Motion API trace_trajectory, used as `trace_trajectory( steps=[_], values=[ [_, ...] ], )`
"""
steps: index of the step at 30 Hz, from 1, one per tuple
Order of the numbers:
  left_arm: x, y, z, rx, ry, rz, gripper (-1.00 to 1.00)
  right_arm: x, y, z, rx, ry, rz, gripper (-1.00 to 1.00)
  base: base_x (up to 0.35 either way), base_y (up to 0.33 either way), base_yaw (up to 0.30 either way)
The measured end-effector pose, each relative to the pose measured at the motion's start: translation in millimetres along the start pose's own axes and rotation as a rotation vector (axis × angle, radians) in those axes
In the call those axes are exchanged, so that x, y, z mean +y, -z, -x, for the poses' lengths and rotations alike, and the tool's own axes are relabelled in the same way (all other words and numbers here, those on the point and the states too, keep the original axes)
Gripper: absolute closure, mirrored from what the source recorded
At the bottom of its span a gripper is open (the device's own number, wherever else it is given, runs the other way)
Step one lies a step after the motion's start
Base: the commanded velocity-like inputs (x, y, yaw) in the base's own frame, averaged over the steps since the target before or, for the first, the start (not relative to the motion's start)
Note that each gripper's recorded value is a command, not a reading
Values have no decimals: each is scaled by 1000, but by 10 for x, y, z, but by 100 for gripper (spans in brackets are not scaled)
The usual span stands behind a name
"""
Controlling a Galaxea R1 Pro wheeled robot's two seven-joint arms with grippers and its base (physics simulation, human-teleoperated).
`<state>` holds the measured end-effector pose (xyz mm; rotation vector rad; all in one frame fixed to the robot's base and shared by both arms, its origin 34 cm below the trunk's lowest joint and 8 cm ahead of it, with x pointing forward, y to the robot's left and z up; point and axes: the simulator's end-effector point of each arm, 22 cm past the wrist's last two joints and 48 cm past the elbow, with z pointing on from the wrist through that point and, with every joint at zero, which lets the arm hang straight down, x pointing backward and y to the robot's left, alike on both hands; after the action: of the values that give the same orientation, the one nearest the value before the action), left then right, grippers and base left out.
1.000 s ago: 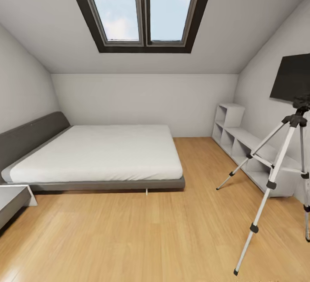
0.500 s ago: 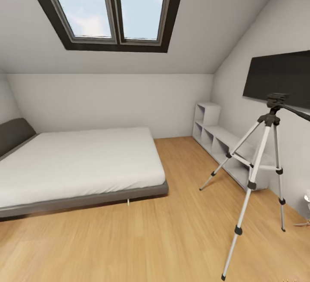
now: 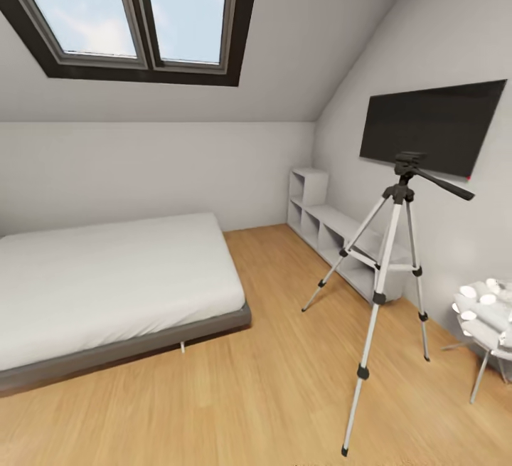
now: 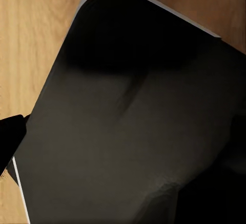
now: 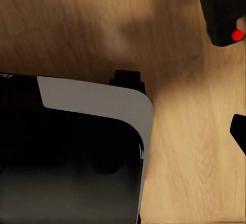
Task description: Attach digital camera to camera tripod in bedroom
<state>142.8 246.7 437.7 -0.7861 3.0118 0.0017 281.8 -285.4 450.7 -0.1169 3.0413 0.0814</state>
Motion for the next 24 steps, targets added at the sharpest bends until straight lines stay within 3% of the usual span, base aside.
trace_trajectory(
  steps=[14, 24],
  values=[
    [-11, 0, -4, 0, 0, -2, -100, 1, 0, 0, 0, 0, 0, -100, 9, 7, -300],
    [-21, 1, -10, 1, -4, -4, -100, 3, 0, 0, 0, 0, 1, -100, 163, 136, -300]
  ],
)
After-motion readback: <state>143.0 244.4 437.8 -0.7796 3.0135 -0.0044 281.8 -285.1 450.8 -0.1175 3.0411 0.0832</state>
